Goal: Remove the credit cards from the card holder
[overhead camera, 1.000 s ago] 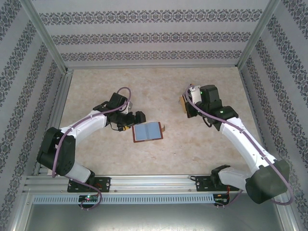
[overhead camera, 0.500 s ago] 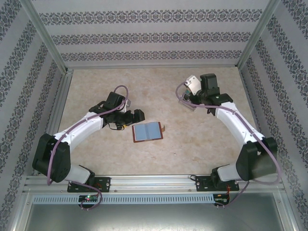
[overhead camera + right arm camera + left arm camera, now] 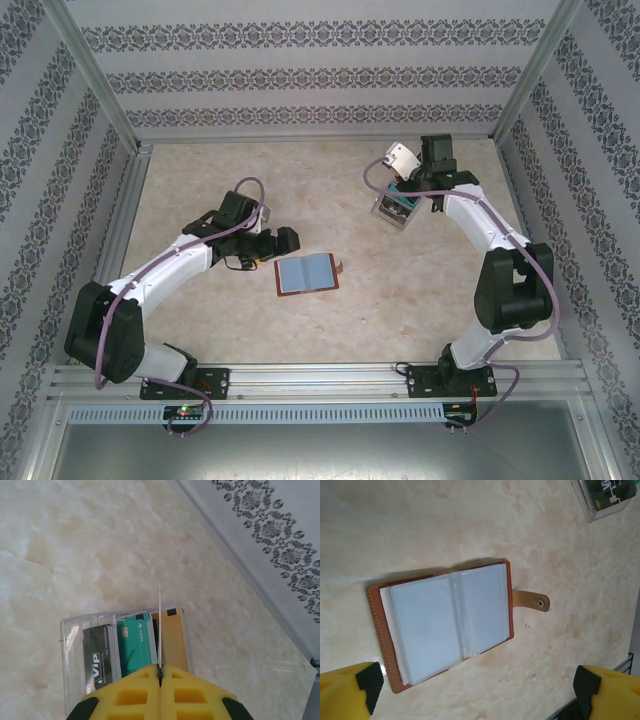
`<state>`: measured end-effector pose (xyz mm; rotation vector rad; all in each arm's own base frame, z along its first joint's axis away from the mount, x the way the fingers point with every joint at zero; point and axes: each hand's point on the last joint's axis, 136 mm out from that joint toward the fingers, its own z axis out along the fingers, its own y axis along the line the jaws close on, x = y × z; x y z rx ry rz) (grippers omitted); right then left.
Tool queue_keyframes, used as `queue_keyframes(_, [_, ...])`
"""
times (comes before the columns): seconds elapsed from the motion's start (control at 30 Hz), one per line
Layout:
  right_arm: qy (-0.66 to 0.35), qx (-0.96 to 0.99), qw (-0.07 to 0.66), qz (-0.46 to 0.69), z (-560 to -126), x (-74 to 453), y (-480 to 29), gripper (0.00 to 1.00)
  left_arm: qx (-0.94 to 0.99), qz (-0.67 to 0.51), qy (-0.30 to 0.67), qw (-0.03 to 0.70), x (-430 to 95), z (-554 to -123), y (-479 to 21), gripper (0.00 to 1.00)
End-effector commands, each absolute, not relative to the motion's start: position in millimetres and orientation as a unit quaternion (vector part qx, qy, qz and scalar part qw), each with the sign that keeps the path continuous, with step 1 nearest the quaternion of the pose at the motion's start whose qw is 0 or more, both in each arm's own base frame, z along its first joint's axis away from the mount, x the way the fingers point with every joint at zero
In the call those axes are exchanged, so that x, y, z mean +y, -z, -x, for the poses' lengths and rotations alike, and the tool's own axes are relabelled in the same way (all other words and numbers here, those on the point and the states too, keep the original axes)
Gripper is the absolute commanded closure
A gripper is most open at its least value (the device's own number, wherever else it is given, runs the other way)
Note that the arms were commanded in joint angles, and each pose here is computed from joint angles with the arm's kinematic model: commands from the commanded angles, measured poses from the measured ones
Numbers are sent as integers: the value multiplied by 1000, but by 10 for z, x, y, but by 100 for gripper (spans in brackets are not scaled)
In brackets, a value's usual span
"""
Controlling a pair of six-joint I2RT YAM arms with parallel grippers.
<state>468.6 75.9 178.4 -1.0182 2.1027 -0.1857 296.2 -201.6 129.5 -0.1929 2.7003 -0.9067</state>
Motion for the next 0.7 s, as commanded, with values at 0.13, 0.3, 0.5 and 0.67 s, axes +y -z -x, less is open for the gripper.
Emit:
queue_keyframes(0.13, [71, 821, 378, 422, -4817, 720, -1642, 100, 941, 86, 297, 137, -1887, -2859, -1271, 0])
queue_keyframes(0.3, [80, 828, 358, 425, -4850, 632, -1451, 100, 942, 86, 294, 137, -1880, -2853, -1270, 0])
queue_keyframes(0.5, [80, 835, 355, 412, -4907, 544, -1393, 100, 942, 89, 291, 139, -1866, -2851, -1260, 0])
queue_keyframes(0.67, [74, 841, 343, 412, -4914, 514, -1273, 100, 942, 92, 290, 138, -1864, -2856, -1246, 0])
